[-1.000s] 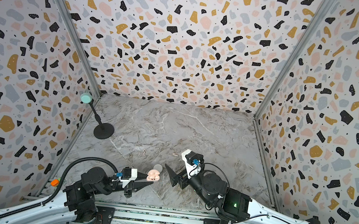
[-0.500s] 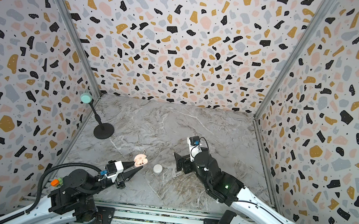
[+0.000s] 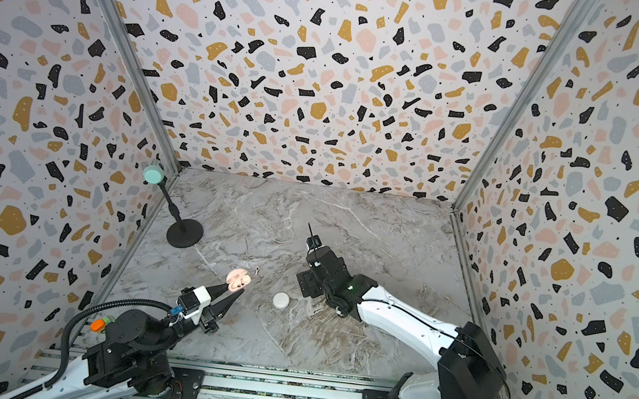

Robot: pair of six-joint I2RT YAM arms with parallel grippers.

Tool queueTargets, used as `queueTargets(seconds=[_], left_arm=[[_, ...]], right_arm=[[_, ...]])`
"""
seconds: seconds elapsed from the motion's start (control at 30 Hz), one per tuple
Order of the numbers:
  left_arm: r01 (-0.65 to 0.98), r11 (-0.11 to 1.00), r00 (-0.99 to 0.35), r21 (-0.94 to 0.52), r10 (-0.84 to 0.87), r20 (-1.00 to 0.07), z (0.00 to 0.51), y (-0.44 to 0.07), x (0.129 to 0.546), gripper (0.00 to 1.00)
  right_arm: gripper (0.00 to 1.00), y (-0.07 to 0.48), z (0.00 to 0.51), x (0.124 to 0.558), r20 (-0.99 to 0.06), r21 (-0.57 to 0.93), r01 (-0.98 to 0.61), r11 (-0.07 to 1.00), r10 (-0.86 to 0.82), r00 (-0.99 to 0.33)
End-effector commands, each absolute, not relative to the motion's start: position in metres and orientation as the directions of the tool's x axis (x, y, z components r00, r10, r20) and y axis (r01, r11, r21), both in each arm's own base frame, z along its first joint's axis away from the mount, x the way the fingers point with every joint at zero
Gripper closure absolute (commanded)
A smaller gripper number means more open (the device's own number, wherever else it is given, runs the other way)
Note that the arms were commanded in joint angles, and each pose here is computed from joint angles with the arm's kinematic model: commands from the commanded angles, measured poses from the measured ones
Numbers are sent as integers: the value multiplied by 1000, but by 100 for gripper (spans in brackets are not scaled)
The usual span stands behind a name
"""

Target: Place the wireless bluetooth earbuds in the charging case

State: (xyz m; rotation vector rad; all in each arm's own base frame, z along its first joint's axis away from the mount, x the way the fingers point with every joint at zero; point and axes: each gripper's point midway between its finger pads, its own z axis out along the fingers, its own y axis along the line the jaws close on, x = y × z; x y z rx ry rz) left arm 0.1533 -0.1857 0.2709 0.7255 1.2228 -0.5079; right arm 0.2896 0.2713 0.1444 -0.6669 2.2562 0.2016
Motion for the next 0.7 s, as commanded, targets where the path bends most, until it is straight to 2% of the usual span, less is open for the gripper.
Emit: queueTargets(seconds=[0.0,0.13,0.33,0.53,0.67], left_arm=[[663,715,311,221,5,-950,281,-178,157,100],[649,726,318,227,12,-948,281,-176,158,100],[606,768,334,206,-11,-942,289,-166,163,100],[553,811,340,189,-12,-940,292,-155,168,100],[537,824,344,180,-19,-939,293,-150,169,100]], right_arm=[[13,279,147,300,-709,-57,-546,836,-419,-568],[16,276,129,314,-666,-63,-506,860,-414,-621],[14,281,115,327,-614,65,-364,929,-250,-749],[11,316,110,330,-540,207,-228,951,-83,-838],[12,350,108,327,-511,205,-203,957,-72,-856]])
